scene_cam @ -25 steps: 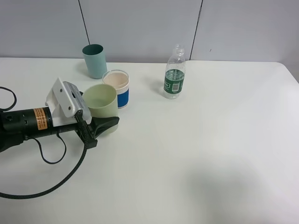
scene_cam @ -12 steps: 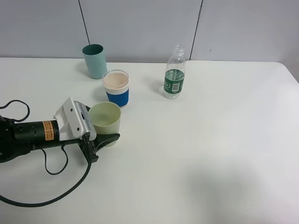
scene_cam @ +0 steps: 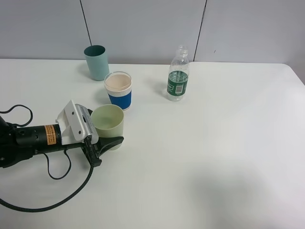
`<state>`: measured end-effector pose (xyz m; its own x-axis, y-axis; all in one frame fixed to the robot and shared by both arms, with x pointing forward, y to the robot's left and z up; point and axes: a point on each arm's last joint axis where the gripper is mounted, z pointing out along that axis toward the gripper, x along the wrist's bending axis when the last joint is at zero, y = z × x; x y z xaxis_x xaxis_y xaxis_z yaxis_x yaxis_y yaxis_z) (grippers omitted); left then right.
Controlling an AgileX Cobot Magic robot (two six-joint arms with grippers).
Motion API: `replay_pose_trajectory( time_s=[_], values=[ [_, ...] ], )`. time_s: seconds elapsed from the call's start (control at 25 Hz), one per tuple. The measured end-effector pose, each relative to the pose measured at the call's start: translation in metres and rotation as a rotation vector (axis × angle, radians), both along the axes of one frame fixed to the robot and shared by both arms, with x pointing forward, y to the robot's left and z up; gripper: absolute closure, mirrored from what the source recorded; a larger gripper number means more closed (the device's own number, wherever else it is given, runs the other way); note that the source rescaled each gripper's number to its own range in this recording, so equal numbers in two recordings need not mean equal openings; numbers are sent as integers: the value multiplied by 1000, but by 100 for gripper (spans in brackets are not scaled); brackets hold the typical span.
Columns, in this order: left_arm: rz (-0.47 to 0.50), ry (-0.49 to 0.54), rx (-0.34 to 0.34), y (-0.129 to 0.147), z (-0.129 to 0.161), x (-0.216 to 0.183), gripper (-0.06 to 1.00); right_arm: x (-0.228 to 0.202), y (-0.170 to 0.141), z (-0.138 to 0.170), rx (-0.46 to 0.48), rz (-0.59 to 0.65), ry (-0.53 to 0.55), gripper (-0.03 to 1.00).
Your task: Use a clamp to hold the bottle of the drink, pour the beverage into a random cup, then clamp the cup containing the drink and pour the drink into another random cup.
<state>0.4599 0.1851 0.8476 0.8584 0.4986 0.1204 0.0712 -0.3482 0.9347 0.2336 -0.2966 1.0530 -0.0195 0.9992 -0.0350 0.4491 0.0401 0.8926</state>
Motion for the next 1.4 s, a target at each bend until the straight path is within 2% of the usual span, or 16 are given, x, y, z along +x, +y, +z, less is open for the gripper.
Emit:
replay_pose_trajectory(
  time_s=[0.12, 0.16, 0.2, 0.32, 0.4, 0.44, 0.56, 0.72, 1.16, 1.4],
  values=[
    [0, 0, 0, 0, 0, 0, 90, 0, 0, 0, 0, 0, 0, 3],
    [2, 0, 0, 0, 0, 0, 88, 0, 0, 0, 0, 0, 0, 3],
    [7, 3, 5, 0, 0, 0, 81, 0, 0, 0, 0, 0, 0, 3],
    [18, 26, 30, 2, -5, 0, 28, 0, 0, 0, 0, 0, 0, 3],
    [19, 28, 33, 2, -5, 0, 8, 0, 0, 0, 0, 0, 0, 3],
    [19, 28, 33, 2, -5, 0, 3, 0, 0, 0, 0, 0, 0, 3],
    [19, 24, 32, 2, -4, 0, -3, 0, 0, 0, 0, 0, 0, 3],
    [24, 13, 19, 2, 2, 2, -3, 0, 0, 0, 0, 0, 0, 3],
    [95, 77, -119, 1, 28, 4, -3, 0, 0, 0, 0, 0, 0, 3],
    [187, 80, -145, 12, 43, -15, -3, 0, 0, 0, 0, 0, 0, 3]
  ],
)
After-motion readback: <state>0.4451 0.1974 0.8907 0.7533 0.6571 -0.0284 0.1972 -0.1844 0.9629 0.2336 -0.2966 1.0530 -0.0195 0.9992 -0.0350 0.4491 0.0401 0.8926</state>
